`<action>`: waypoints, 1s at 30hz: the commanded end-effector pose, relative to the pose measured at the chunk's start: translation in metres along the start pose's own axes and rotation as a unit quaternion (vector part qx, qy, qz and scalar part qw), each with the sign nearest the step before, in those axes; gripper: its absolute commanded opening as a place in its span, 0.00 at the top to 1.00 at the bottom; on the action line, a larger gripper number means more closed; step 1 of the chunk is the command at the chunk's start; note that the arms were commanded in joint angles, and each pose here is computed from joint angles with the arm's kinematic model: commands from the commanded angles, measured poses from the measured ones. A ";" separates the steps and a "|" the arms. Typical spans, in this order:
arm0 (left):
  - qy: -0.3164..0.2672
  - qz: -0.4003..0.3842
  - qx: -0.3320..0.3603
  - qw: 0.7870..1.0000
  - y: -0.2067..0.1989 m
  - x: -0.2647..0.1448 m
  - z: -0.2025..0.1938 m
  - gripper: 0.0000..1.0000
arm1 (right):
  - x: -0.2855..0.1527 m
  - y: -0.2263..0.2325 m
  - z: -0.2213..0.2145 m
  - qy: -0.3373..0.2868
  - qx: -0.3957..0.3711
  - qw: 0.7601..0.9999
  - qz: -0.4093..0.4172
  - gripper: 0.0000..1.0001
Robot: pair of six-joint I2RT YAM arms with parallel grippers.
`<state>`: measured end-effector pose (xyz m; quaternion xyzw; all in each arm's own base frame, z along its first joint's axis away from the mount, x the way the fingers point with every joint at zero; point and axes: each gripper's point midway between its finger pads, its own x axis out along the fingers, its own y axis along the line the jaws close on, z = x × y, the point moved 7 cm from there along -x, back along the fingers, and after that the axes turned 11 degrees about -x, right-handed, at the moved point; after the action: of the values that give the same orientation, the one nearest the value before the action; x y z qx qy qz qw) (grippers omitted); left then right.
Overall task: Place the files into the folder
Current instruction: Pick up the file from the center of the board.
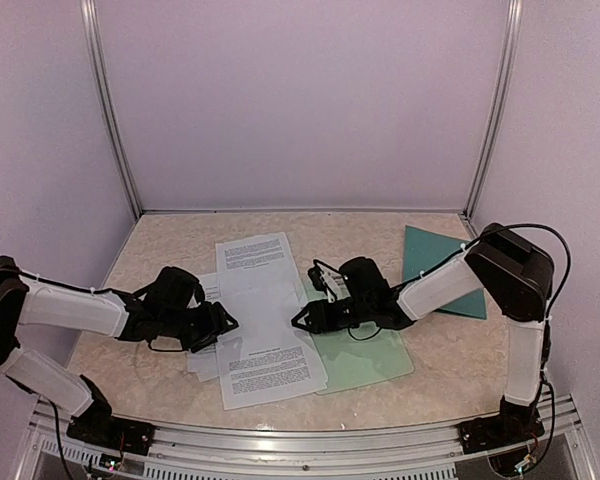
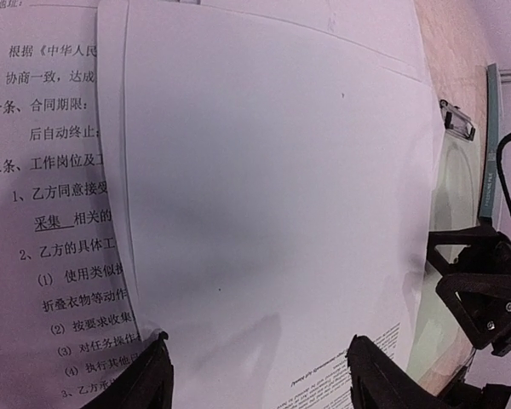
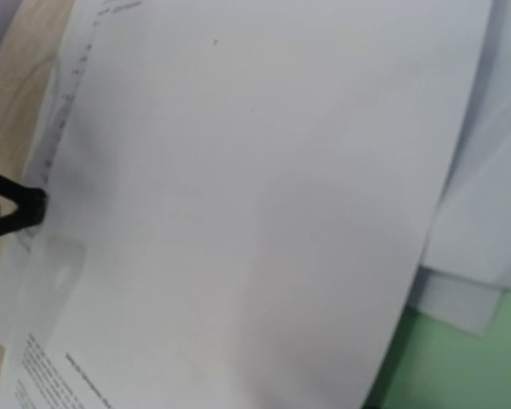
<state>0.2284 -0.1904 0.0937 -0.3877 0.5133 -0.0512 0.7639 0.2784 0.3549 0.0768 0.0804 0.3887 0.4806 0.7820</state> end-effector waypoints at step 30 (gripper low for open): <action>-0.036 0.047 0.016 0.998 0.019 0.006 -0.014 0.34 | 0.003 -0.026 -0.010 0.072 0.044 0.992 -0.089 0.54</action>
<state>0.2210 -0.1976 0.0858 -0.3749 0.4934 -0.0408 0.7838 0.2955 0.3518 0.0817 0.0686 0.4165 0.4102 0.8084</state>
